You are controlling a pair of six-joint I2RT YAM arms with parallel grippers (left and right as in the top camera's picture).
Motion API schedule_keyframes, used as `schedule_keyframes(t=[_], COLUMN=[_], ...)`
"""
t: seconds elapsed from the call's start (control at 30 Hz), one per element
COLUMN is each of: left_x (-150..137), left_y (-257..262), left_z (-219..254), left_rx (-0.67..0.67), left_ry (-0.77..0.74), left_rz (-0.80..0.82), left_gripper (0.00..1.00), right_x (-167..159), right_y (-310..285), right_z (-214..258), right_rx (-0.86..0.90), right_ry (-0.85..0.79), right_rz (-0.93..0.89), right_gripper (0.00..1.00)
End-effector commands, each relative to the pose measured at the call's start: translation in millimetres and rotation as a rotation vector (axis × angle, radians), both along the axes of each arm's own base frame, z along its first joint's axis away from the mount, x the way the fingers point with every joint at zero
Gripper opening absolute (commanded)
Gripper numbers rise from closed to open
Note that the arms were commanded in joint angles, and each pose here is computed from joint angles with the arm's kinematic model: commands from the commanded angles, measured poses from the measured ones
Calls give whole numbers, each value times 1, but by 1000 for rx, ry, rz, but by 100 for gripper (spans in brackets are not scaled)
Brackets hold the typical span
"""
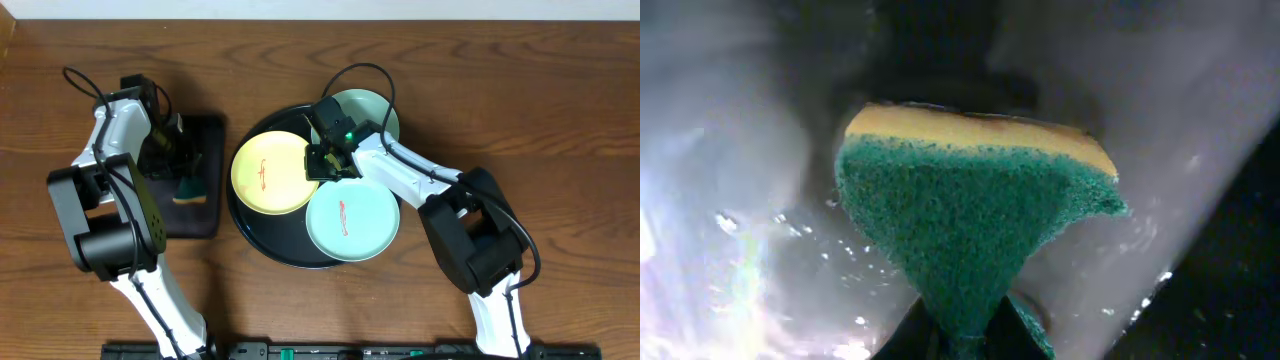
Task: Clean dirty plates on tray and stack at the side
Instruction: 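Scrub the yellow plate with the sponge in the left gripper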
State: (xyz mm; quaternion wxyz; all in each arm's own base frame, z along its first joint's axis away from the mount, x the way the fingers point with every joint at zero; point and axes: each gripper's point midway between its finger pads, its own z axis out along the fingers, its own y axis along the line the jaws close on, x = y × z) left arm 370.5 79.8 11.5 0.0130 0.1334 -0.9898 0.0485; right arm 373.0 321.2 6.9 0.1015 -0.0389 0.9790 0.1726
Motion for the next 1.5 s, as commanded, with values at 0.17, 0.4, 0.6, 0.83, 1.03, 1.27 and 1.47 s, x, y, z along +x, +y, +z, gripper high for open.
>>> schedule_keyframes(t=[0.17,0.4,0.6,0.83,1.03,1.27,1.47], left_x=[17,20,23,18,8,6,46], left_y=[-5,-75,-119,-148,-160,-164,-168], left_z=[114,137,101,43,0,-14,-12], left_rx=[64,-3,-35,-49,-50,-49,-54], left_ry=[-278,-345,-289,-148,-33,-7,-170], left_rz=[5,-146,-181,-219,-227,-222,-228], left_gripper=[8,7,7,8,7,7,7], right_x=[-3,-1,-1,-1,-1,-1,-1], right_y=[3,0,-1,-1,-1,-1,-1], right_z=[-13,-13,-14,-14,-14,-14,-14], right_rx=[-30,-30,-33,-33,-33,-33,-33], right_ry=[0,2,5,5,4,3,3], right_rz=[29,23,23,22,22,25,25], right_gripper=[1,1,1,1,1,1,1])
